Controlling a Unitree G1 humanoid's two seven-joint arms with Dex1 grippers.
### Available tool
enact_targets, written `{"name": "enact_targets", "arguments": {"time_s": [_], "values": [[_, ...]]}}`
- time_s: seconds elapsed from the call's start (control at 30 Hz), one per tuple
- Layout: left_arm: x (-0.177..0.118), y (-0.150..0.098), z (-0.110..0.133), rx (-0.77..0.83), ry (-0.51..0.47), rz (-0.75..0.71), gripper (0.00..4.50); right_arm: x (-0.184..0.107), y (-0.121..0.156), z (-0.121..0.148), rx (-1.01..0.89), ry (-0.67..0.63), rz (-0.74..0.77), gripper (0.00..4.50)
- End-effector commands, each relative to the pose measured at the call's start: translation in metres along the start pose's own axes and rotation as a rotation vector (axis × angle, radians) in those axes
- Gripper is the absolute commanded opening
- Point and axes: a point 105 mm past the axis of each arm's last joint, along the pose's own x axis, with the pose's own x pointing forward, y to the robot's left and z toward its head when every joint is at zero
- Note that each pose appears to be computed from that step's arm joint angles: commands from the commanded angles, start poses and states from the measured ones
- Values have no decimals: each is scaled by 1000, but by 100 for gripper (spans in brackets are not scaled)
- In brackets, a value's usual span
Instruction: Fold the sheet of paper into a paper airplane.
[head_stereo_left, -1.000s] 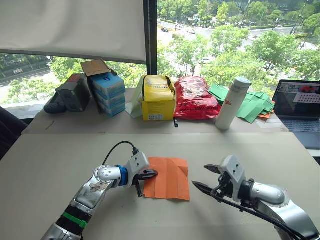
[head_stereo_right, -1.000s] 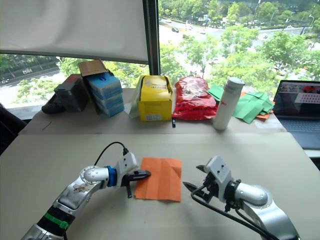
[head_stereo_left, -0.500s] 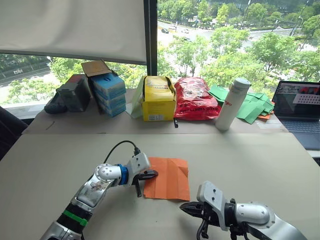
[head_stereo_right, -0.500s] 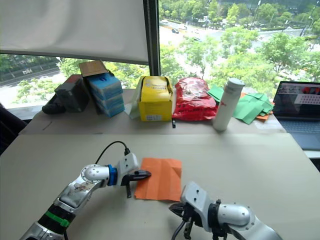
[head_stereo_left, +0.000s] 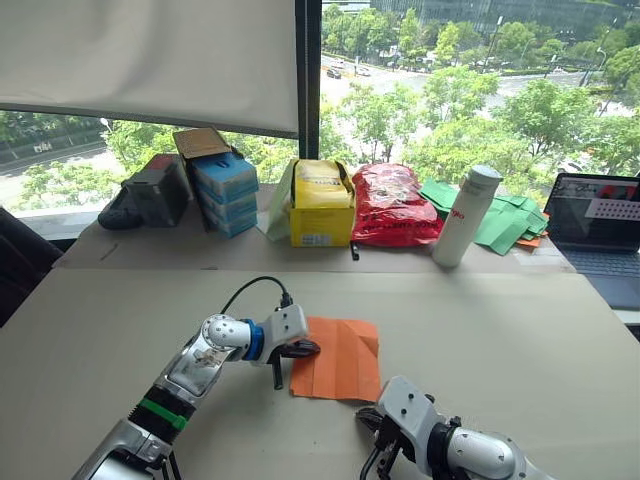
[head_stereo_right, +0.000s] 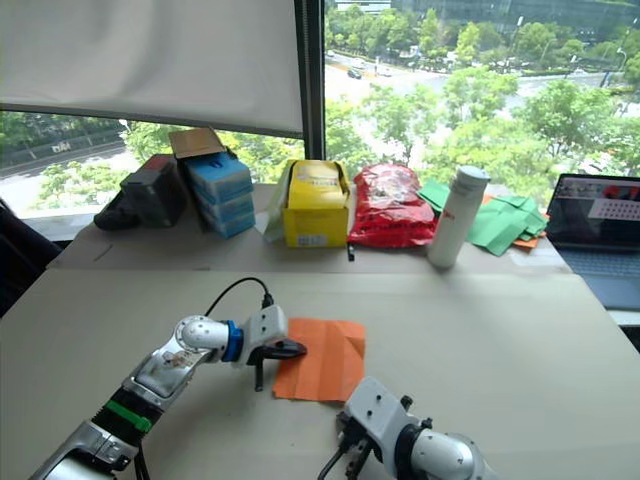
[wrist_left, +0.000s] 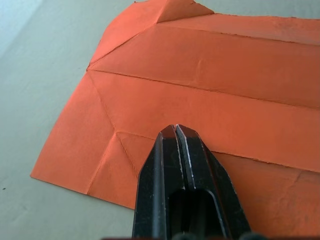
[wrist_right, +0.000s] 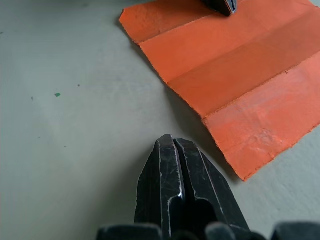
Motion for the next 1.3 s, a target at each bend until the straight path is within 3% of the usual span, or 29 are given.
{"name": "enact_targets", "arguments": {"time_s": [0.03,0.37,0.57,0.73,0.87,1.07,1.3], "values": [[10,-13,-28,-43,101,-56,0,-1,-16,-4,6,19,-118,2],[12,-11,-29,-37,102,-64,0,0,-27,9,130,-95,-267,2],[12,-12,-30,-37,102,-64,0,-2,-43,22,246,-240,-358,2],[12,-12,-30,-41,100,-54,0,5,-50,40,322,-388,-341,2],[9,-11,-31,-55,101,-38,0,19,-36,57,260,-438,-173,2],[-6,-1,-33,-96,91,38,0,50,-17,56,159,-348,64,2],[-44,13,-27,-172,47,178,0,76,-17,25,100,-167,131,2]]}}
